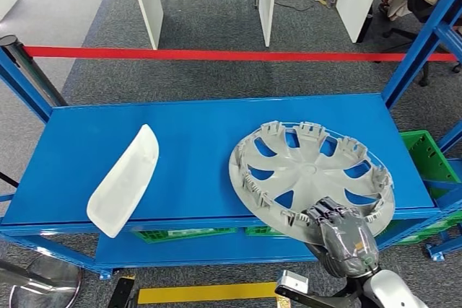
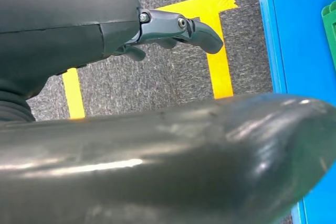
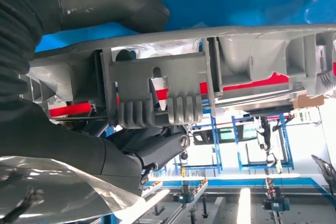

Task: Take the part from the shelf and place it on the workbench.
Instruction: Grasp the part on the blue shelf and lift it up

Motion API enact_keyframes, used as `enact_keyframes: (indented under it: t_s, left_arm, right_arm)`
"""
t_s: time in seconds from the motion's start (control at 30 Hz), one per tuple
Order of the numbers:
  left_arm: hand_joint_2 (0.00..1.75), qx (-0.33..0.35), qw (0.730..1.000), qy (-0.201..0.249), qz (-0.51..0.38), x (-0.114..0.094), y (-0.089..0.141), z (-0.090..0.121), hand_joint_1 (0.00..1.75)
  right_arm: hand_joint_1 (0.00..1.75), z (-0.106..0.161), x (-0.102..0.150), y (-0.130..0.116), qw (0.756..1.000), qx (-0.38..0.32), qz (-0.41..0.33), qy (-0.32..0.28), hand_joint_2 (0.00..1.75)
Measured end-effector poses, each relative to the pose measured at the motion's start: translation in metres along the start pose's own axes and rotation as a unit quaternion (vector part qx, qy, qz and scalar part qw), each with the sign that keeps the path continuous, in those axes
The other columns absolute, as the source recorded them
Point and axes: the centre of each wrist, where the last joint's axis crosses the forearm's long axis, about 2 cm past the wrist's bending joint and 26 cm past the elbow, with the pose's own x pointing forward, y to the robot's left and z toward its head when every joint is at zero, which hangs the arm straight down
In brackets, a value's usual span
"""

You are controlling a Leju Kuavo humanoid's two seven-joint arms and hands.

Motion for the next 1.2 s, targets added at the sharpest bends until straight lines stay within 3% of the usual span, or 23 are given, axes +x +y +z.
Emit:
enact_keyframes:
  t_s: [0.07, 0.2, 0.47, 0.67, 0.73, 0.77, 0.87, 0.93, 1.07, 1.2]
  left_arm:
    - [0.00, 0.000, 1.000, 0.000, 0.000, 0.000, 0.000, 0.000, 0.00]
    - [1.75, 0.000, 1.000, 0.000, 0.000, 0.000, 0.000, 0.000, 0.00]
    - [1.75, 0.039, 0.999, -0.019, 0.029, -0.004, 0.002, 0.002, 0.00]
    - [1.75, 0.070, 0.995, -0.052, 0.047, -0.007, 0.000, 0.004, 0.00]
    - [1.75, 0.057, 0.995, -0.057, 0.057, -0.008, -0.002, 0.005, 0.00]
    - [1.75, 0.046, 0.995, -0.061, 0.064, -0.009, -0.002, 0.005, 0.00]
    - [1.75, 0.028, 0.994, -0.070, 0.076, -0.014, -0.002, 0.008, 0.00]
    - [1.75, 0.030, 0.994, -0.069, 0.079, -0.019, -0.001, 0.010, 0.00]
    - [1.75, 0.038, 0.994, -0.064, 0.079, -0.026, 0.002, 0.013, 0.00]
    - [1.75, 0.041, 0.994, -0.062, 0.074, -0.029, 0.005, 0.014, 0.00]
  right_arm:
    - [1.75, 0.000, 0.000, -0.001, 1.000, -0.001, 0.000, 0.001, 1.75]
    - [1.75, 0.000, 0.000, -0.001, 1.000, -0.003, -0.002, 0.000, 1.75]
    - [1.75, 0.009, 0.021, -0.017, 0.986, -0.124, -0.109, -0.036, 1.75]
    - [1.75, 0.010, 0.039, -0.035, 0.937, -0.215, -0.263, -0.083, 1.75]
    - [1.75, 0.008, 0.044, -0.039, 0.899, -0.232, -0.352, -0.119, 1.75]
    - [1.75, 0.005, 0.047, -0.041, 0.868, -0.234, -0.413, -0.146, 1.75]
    - [1.75, -0.004, 0.058, -0.050, 0.737, -0.230, -0.588, -0.241, 1.75]
    - [1.75, -0.009, 0.062, -0.058, 0.683, -0.232, -0.632, -0.284, 1.75]
    - [1.75, -0.016, 0.066, -0.070, 0.632, -0.221, -0.661, -0.338, 1.75]
    - [1.75, -0.019, 0.065, -0.074, 0.609, -0.221, -0.672, -0.359, 1.75]
